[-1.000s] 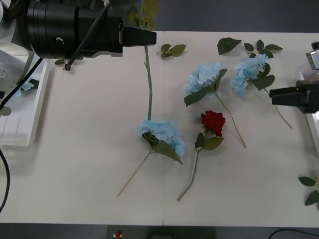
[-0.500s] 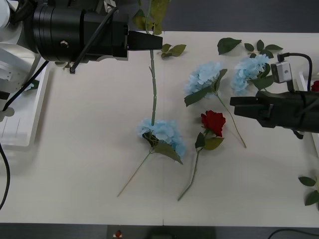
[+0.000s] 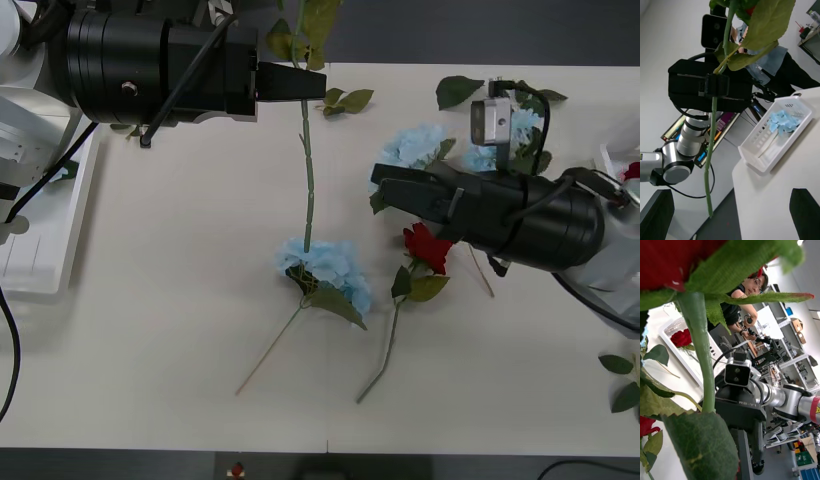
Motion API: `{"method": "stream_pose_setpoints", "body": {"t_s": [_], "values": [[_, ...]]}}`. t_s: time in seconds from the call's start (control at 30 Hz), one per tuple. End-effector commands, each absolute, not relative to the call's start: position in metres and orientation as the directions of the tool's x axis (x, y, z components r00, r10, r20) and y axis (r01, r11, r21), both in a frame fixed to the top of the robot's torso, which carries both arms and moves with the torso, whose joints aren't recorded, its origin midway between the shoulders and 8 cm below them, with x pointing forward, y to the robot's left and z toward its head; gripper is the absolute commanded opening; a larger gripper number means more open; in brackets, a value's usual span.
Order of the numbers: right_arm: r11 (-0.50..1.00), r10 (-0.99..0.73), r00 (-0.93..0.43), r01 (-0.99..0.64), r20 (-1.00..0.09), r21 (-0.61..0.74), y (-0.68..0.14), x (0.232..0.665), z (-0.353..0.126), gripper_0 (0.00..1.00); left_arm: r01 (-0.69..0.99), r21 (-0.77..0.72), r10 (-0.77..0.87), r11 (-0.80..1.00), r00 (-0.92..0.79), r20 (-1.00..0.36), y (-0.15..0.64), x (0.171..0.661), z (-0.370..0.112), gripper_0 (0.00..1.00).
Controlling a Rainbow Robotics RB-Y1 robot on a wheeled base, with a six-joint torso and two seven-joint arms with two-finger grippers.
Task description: Put the red flowers into the right box and the blue flowers into the left box
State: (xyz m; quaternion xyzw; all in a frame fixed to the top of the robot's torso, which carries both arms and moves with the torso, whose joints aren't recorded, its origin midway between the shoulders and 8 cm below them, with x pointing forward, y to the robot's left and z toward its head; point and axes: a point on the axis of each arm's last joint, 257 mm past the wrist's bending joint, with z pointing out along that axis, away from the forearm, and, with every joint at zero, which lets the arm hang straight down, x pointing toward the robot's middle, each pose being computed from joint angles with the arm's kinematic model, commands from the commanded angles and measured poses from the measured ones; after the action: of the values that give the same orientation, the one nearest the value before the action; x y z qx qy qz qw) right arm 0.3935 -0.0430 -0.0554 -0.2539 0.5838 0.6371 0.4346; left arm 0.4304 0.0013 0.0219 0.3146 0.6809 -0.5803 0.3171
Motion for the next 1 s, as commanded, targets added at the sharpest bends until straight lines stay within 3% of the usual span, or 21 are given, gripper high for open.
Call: {"method": "stream_pose_setpoints", "body": {"t_s": [0.03,0.53,0.8,1.0], "values": [[-0.022,0.266,-0.556,-0.821,-0.788,0.571,-0.015,0.377,-0.037,0.89,0.835,-0.541,0.056,0.1,-0.547,-0.835,-0.006,0.425,0.043,0.0],[-0.075,0.291,-0.582,-0.805,-0.759,0.588,0.036,0.366,-0.029,0.88,0.835,-0.541,0.056,0.1,-0.547,-0.835,-0.006,0.425,0.043,0.0],[-0.088,0.312,-0.588,-0.8,-0.747,0.593,0.057,0.365,-0.024,0.73,0.835,-0.541,0.056,0.1,-0.547,-0.835,-0.006,0.425,0.043,0.0],[-0.107,0.322,-0.612,-0.781,-0.722,0.615,0.067,0.363,-0.022,0.47,0.835,-0.541,0.056,0.1,-0.547,-0.835,-0.006,0.425,0.043,0.0]]}}
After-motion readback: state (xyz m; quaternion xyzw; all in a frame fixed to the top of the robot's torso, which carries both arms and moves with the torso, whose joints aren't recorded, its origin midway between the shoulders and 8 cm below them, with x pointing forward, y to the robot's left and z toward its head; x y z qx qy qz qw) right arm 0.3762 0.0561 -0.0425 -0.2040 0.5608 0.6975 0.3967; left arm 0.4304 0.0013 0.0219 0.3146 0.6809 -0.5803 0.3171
